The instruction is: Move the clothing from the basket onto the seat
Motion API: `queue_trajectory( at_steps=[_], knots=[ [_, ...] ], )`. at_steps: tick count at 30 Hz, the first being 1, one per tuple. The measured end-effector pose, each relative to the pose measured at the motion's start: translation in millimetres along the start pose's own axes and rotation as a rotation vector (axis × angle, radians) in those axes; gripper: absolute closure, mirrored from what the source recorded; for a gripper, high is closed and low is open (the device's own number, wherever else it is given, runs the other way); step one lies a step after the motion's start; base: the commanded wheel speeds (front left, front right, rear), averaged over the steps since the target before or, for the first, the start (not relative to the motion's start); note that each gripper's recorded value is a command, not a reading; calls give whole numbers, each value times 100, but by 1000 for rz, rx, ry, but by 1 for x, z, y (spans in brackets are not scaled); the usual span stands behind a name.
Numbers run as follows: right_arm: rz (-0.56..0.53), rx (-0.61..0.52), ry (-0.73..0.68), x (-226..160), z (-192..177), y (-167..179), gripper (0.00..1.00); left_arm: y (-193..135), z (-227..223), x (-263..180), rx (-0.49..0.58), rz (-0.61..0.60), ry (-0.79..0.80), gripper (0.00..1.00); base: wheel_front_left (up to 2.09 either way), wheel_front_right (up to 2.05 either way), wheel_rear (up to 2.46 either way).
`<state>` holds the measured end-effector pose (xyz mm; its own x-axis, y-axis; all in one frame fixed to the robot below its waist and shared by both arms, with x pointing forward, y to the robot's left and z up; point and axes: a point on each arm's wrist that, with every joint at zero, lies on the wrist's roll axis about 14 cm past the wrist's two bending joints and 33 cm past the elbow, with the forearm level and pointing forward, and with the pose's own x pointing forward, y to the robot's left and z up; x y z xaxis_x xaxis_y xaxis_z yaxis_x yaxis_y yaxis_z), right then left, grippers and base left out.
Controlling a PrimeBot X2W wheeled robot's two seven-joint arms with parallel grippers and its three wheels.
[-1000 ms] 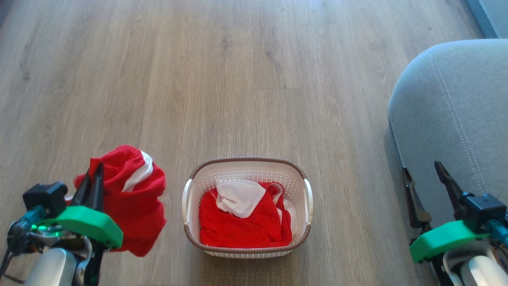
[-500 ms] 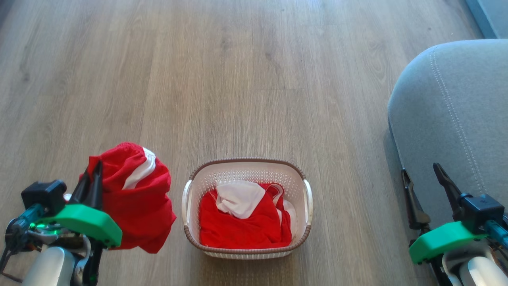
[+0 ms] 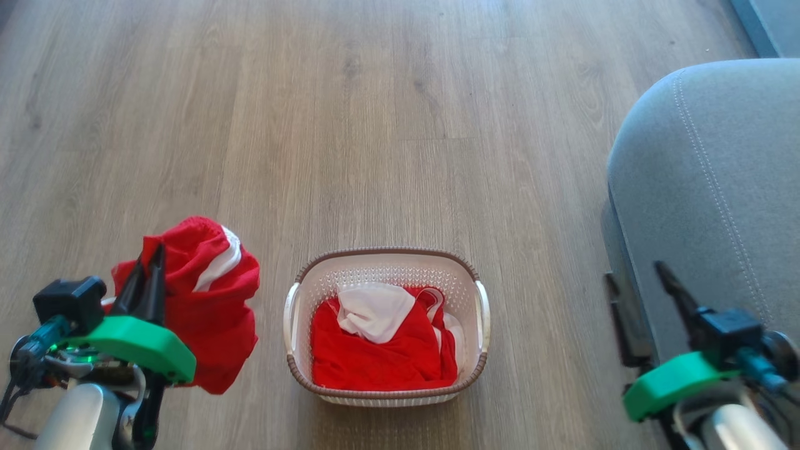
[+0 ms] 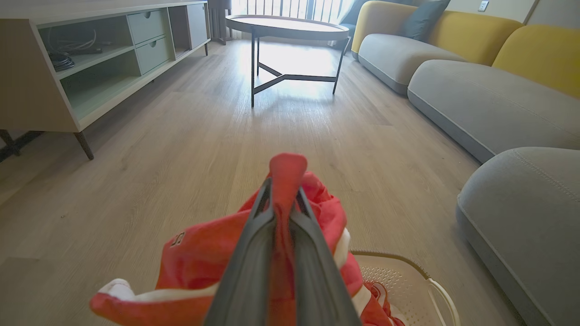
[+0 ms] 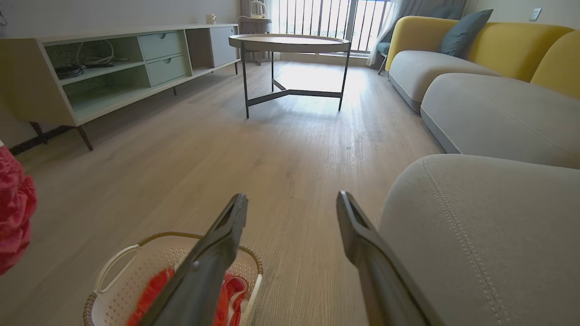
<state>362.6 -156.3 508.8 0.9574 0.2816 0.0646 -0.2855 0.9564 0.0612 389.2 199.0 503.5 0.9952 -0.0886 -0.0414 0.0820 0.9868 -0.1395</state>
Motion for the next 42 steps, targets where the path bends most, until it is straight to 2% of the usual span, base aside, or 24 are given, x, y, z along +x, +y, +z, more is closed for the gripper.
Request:
queue_trajectory(
  at_steps=[3, 8, 9, 15, 25, 34, 42],
  knots=[
    [64, -4, 6, 5, -2, 18, 0, -4, 1, 1, 1, -12, -1, 100, 0, 0, 0],
    [230, -27, -12, 23, 5, 64, 0, -19, 8, 2, 2, -61, -16, 100, 0, 0, 0],
    [292, -28, -18, 30, 8, 82, 0, -28, 10, 3, 7, -87, -23, 100, 0, 0, 0],
    [470, -24, -13, 39, 9, 133, 0, -68, 13, 3, 21, -216, -19, 100, 0, 0, 0],
    [695, -28, -15, 37, 16, 195, 0, -124, 12, 2, 22, -385, -8, 100, 0, 0, 0],
    [741, -30, -16, 37, 21, 207, 0, -163, 11, -6, 5, -494, -3, 100, 0, 0, 0],
    [749, -27, -9, 35, 21, 209, 0, -182, 7, -14, 0, -550, 17, 100, 0, 0, 0]
  ],
)
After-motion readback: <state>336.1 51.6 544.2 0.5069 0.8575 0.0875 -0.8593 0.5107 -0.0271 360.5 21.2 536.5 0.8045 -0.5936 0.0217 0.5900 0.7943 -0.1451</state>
